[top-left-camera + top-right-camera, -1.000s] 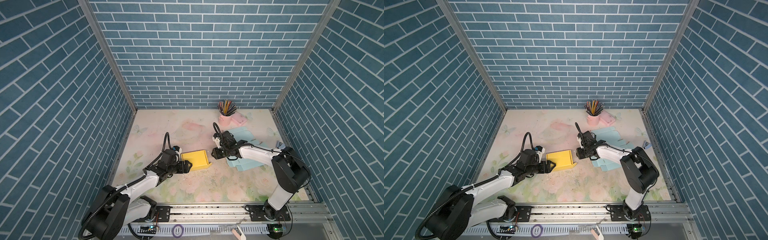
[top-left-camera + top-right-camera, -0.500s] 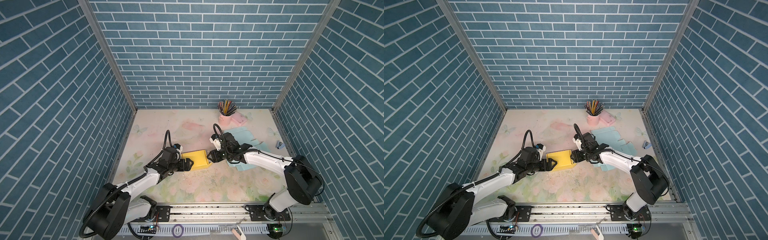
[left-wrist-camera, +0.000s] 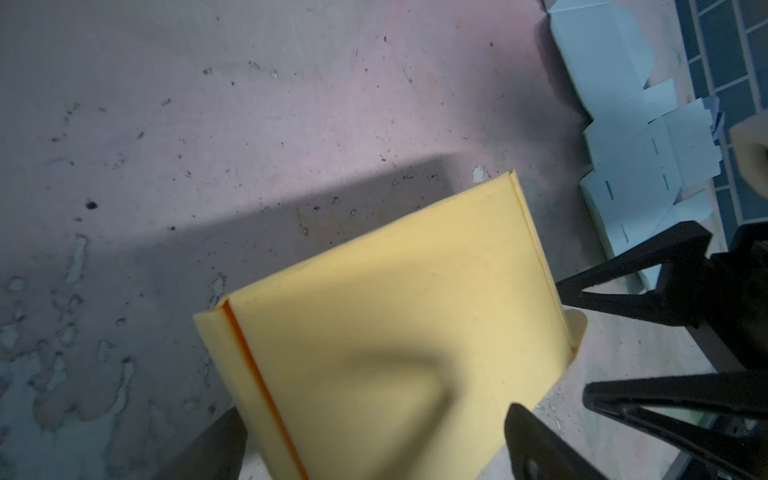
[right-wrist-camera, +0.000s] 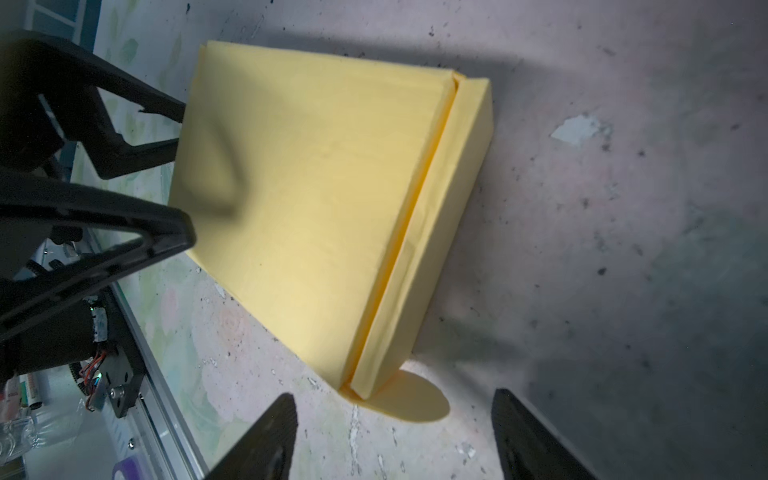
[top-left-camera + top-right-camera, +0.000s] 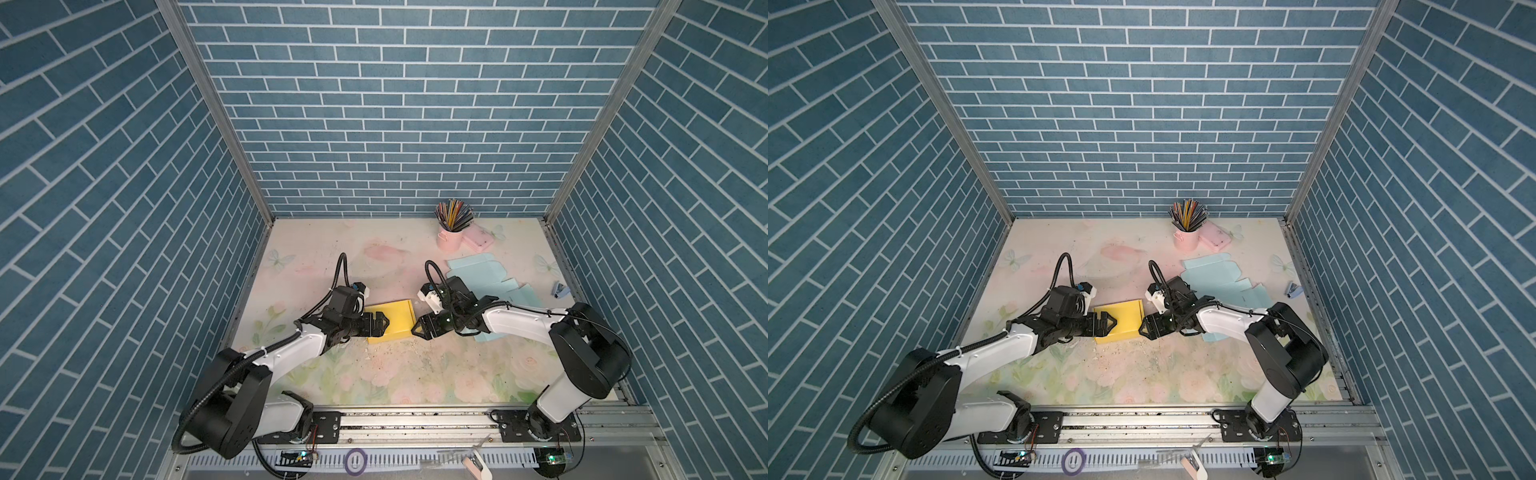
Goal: Fold the paper box
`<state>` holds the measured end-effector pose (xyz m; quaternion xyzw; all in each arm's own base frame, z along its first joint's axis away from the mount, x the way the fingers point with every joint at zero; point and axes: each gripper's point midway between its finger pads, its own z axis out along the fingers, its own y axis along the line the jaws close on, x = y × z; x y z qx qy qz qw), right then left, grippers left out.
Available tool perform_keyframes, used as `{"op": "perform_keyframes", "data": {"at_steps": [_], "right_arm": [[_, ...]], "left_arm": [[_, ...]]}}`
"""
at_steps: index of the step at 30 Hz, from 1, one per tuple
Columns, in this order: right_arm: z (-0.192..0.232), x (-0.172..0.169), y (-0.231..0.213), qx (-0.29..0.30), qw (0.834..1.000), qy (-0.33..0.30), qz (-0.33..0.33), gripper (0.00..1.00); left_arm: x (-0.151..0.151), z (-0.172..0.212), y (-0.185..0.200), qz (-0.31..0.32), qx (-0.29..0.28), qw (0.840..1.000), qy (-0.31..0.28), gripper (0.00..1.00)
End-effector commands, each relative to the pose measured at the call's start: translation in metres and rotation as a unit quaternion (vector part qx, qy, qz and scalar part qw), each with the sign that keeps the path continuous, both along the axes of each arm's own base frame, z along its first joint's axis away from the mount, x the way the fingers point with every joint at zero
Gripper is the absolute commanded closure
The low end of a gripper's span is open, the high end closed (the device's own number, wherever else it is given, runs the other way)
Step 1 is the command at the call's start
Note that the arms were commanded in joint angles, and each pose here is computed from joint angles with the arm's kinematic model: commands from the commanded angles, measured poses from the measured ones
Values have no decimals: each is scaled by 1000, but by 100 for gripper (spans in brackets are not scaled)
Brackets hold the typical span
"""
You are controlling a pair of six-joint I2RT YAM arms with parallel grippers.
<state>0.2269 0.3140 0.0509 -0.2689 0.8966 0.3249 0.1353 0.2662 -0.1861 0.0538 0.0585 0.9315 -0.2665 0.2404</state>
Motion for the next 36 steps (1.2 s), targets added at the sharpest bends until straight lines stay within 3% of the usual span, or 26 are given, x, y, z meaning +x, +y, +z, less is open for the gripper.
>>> {"op": "perform_keyframes", "data": {"at_steps": [1,3,7,9,14,24,29,36], "right_arm": [[2,-4,12,36,999,-5,36,28],[-1,-8,15,42,998,4,48,31],[-2,-17,20,60,996,22,66,51],[3,-23,21,75,994,32,74,56],[22,-38,23,125,988,50,75,63],[56,-35,46,266,958,106,28,80],[62,-32,49,289,950,113,19,81],[42,-34,33,234,968,95,-3,66]], "left_arm": [[12,3,-3,2,-7,1000,-10,3],[14,-2,-4,4,-7,1000,-4,3],[13,-14,-6,5,-10,1000,13,5],[13,-16,-6,8,-12,1000,17,6],[13,-20,-3,20,-8,1000,22,7],[8,-34,0,35,-10,999,35,9],[7,-33,0,34,-12,999,33,10],[6,-31,-1,31,-14,999,31,9]]}}
